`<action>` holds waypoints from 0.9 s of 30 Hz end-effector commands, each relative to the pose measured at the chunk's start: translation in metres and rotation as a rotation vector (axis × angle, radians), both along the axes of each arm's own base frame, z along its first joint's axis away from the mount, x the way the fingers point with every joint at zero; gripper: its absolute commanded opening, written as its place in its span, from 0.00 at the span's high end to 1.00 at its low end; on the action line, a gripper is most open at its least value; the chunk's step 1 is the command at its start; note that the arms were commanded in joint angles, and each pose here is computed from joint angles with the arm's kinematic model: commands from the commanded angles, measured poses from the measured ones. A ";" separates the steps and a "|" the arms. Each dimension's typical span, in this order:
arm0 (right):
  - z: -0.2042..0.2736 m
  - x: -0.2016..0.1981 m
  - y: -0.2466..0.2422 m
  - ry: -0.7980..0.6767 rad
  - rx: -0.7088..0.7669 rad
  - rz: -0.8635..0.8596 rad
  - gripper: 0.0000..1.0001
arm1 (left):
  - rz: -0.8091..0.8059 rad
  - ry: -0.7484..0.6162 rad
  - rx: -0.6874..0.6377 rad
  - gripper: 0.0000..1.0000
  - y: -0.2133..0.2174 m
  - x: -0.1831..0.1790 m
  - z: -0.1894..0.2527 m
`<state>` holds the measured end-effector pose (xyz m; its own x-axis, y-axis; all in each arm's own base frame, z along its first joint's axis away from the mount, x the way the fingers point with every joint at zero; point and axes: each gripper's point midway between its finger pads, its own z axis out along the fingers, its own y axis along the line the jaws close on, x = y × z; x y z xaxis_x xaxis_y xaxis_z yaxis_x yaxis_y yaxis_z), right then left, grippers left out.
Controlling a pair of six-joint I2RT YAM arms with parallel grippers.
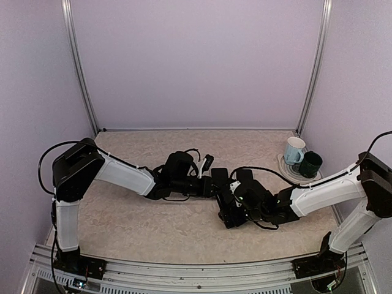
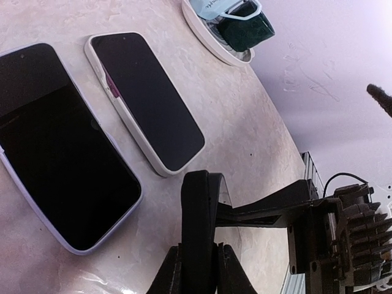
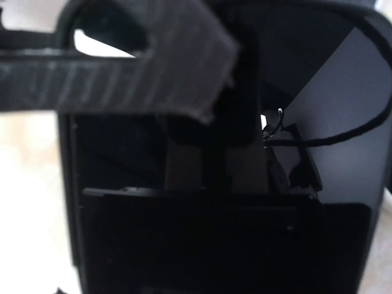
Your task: Put the phone into the phone case
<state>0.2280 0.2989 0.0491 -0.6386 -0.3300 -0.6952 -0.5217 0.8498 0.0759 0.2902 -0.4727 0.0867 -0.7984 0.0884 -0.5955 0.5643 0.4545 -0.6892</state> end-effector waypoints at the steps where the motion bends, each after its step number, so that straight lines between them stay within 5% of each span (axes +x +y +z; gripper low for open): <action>1: 0.007 0.001 0.002 -0.013 0.028 0.017 0.05 | 0.015 -0.055 0.125 1.00 0.014 0.006 -0.024; 7: 0.024 -0.007 0.002 -0.011 0.046 0.079 0.01 | -0.006 -0.108 0.150 1.00 0.018 0.005 -0.019; 16: 0.087 -0.029 0.008 -0.079 0.386 0.473 0.01 | -0.196 -0.372 0.164 1.00 0.036 -0.026 0.000; 27: 0.065 -0.014 -0.001 -0.083 0.496 0.629 0.08 | -0.279 -0.532 0.220 1.00 0.044 -0.033 0.005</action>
